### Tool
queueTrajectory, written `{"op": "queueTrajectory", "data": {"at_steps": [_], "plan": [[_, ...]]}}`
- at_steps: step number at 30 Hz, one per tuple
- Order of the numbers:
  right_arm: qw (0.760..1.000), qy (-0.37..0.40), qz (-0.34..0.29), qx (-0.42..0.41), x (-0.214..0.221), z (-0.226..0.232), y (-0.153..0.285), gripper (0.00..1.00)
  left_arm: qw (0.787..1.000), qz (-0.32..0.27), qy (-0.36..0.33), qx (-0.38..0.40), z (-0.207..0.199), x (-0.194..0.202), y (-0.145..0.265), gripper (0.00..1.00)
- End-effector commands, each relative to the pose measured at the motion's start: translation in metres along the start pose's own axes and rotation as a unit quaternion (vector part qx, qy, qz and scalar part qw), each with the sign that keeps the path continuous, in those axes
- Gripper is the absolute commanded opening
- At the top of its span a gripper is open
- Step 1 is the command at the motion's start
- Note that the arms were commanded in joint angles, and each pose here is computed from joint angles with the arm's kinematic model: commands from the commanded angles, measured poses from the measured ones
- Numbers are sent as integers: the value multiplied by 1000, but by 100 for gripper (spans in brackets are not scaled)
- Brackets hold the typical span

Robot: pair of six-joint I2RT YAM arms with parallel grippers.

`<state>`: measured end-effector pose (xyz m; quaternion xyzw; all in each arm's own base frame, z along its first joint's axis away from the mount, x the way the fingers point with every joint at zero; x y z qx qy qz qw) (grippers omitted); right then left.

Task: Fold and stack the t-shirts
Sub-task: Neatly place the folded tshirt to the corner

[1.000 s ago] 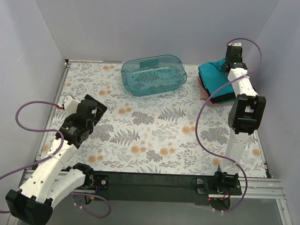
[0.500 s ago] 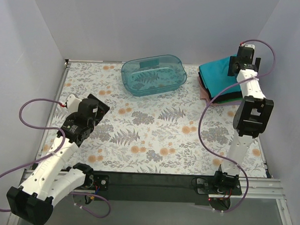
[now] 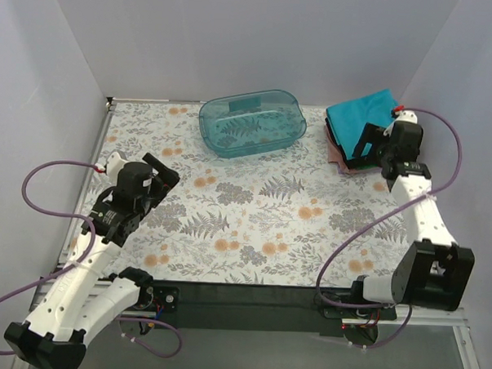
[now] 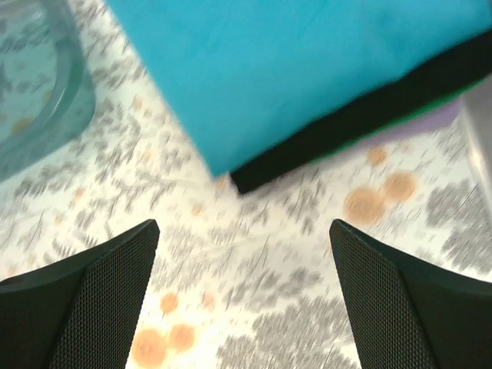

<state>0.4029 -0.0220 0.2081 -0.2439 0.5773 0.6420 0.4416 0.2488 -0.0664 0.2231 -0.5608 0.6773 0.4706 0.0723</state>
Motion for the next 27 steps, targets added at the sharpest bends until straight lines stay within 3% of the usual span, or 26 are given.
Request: {"op": "queueTrajectory", "data": {"at_steps": [1, 3, 5, 6, 8, 9, 14, 18, 27], "plan": [[997, -39, -21, -56, 23, 19, 37, 98, 999, 31, -25, 24, -2, 7, 14, 98], [996, -52, -35, -65, 34, 19, 65, 98, 998, 53, -27, 25, 2, 18, 13, 98], [996, -59, 0, -68, 77, 12, 76, 98, 997, 73, -23, 21, 7, 29, 12, 98], [995, -64, -22, -80, 77, 14, 92, 98, 997, 76, -24, 20, 9, 32, 11, 98], [994, -66, 7, -87, 115, 9, 100, 98, 995, 88, -26, 26, 12, 39, 12, 98], [993, -65, -11, -96, 116, 10, 111, 98, 995, 90, -26, 29, 13, 41, 13, 98], [992, -66, 19, -103, 158, 4, 129, 98, 994, 90, -12, 60, 19, 49, 20, 98], [986, -67, 10, -150, 163, 16, 140, 98, 993, 89, -1, 81, 23, 56, 22, 98], [989, -66, 9, -134, 164, 11, 137, 98, 996, 73, 10, 52, 34, 54, 17, 98]]}}
Point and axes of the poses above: each gripper's point midway between its finger pads, its own y axis back along the fingers, its own z axis along the line the jaws close on, x = y × z, the point moved 1 cm from there along y, back along the fingers, and after that the axes turned 4 degrees about -y, right-handed, at the moved point
